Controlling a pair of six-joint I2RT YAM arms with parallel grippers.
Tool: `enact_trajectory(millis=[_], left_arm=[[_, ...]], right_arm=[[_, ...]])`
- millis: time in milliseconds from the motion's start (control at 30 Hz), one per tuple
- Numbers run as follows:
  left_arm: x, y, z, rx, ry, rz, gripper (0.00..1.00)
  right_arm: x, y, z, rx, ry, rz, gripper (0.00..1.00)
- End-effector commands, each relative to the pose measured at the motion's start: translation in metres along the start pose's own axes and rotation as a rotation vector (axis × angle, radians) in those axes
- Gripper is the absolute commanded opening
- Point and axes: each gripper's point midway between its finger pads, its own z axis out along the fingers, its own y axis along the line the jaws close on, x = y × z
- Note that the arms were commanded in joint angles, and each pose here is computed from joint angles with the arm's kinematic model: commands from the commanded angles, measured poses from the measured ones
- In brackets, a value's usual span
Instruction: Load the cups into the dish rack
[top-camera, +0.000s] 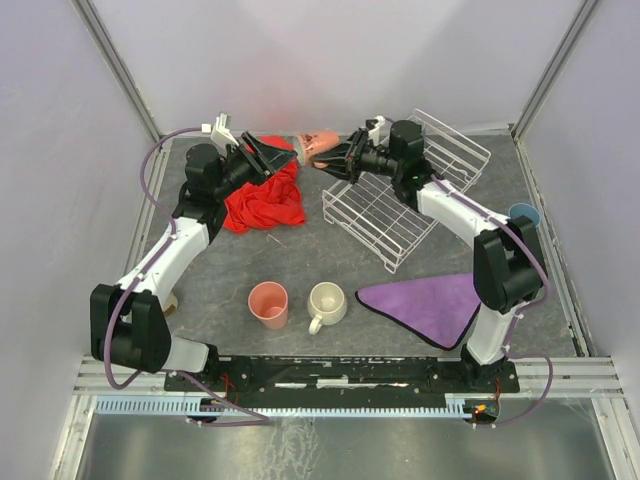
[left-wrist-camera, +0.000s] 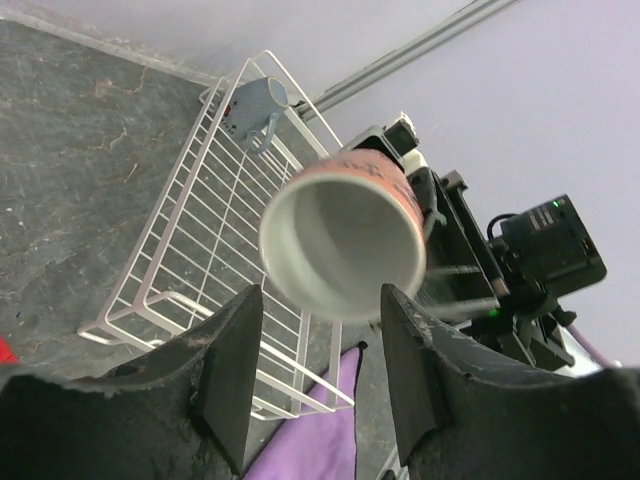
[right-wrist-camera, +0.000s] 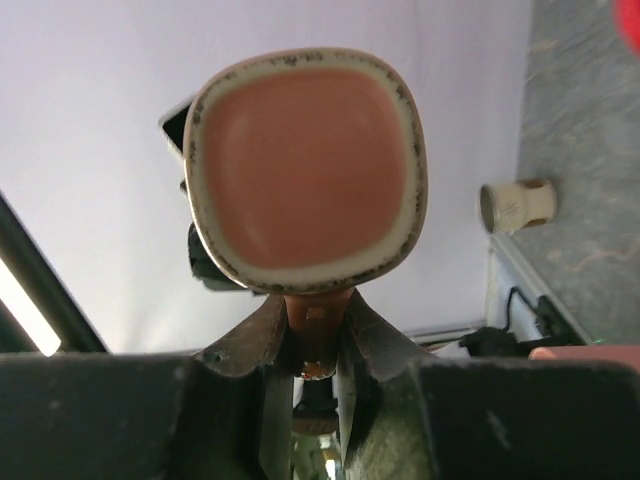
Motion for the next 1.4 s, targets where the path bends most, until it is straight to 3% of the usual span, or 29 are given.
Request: enact_trajectory(millis=[0,167,433,767,900,1367], left_arm=[[-0.014,-0.012,-0.006,-0.007,-0.037,0.078,0.58],[-0.012,0.007,-0.006,-0.086,-0.025,0.062,0.59],[-0.004,0.018,-0.001,-0.110,0.020,0.070,0.59],[-0.002,0.027,0.005,-0.124,0.047,0.074,0.59],[-0.001,0.031,0.007,-0.132,0.053,0.075,0.59],[-0.007,0.043,0.007,-0.168,0.048,0.120,0.60]], right_arm=[[-0.037,0.039,-0.040,-0.014,-0.148,-0.185,0.01],[-0.086,0.017,-0.088,0.201,-0.294,-0.316,0.01],[-0.153,-0.033,-0.181,0.752,-0.493,-0.598,0.01],[-0.200,-0.057,-0.247,1.182,-0.630,-0.741,0.01],[-0.219,-0.063,-0.259,1.289,-0.643,-0.771,0.01],[-0.276,-0.102,-0.274,1.422,-0.615,-0.769,0.01]])
